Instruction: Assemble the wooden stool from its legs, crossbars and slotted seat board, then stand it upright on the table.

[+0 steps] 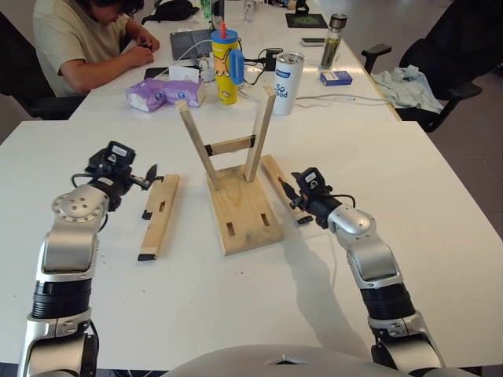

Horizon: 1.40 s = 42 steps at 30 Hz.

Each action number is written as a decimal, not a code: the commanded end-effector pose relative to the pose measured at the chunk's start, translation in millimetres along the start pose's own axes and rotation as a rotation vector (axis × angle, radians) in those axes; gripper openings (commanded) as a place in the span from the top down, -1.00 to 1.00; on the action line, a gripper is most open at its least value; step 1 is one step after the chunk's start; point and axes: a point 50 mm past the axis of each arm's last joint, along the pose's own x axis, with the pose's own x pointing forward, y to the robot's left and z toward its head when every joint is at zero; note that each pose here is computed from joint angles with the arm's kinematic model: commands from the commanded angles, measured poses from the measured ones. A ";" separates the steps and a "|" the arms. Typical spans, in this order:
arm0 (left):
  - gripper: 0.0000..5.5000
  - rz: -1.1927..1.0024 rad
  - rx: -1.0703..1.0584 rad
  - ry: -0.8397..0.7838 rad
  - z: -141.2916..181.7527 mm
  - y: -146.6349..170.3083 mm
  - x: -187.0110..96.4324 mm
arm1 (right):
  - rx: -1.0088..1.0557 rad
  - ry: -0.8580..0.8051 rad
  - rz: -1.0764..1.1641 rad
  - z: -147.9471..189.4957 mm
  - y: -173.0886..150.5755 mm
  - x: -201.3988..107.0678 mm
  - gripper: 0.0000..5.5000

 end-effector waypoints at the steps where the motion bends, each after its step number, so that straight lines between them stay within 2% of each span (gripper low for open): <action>1: -0.68 -0.020 -0.009 0.142 -31.1 18.3 5.2 | 0.098 0.004 -0.025 -2.3 -2.4 0.6 0.37; 5: -0.68 -0.100 -0.055 0.226 -59.2 13.9 14.9 | 0.124 0.003 -0.010 -1.6 -0.8 4.9 0.37; 10: -0.68 -0.190 -0.090 0.272 -75.3 4.7 16.7 | 0.139 0.004 0.018 -1.7 2.5 7.7 0.37; 22: -0.68 -0.289 -0.122 0.326 -87.7 -16.3 14.7 | 0.120 0.024 0.062 -4.1 12.8 7.4 0.37; 33: -0.68 -0.332 -0.274 0.291 -78.6 -32.4 16.0 | 0.135 0.045 0.074 -10.0 16.1 7.5 0.37; 40: -0.68 -0.284 -0.363 0.383 -96.8 -43.9 14.5 | 0.124 0.035 0.074 -6.1 17.0 9.9 0.37; 42: -0.58 -0.282 -0.446 0.401 -101.0 -51.6 14.3 | 0.121 0.034 0.066 -5.5 15.9 10.5 0.37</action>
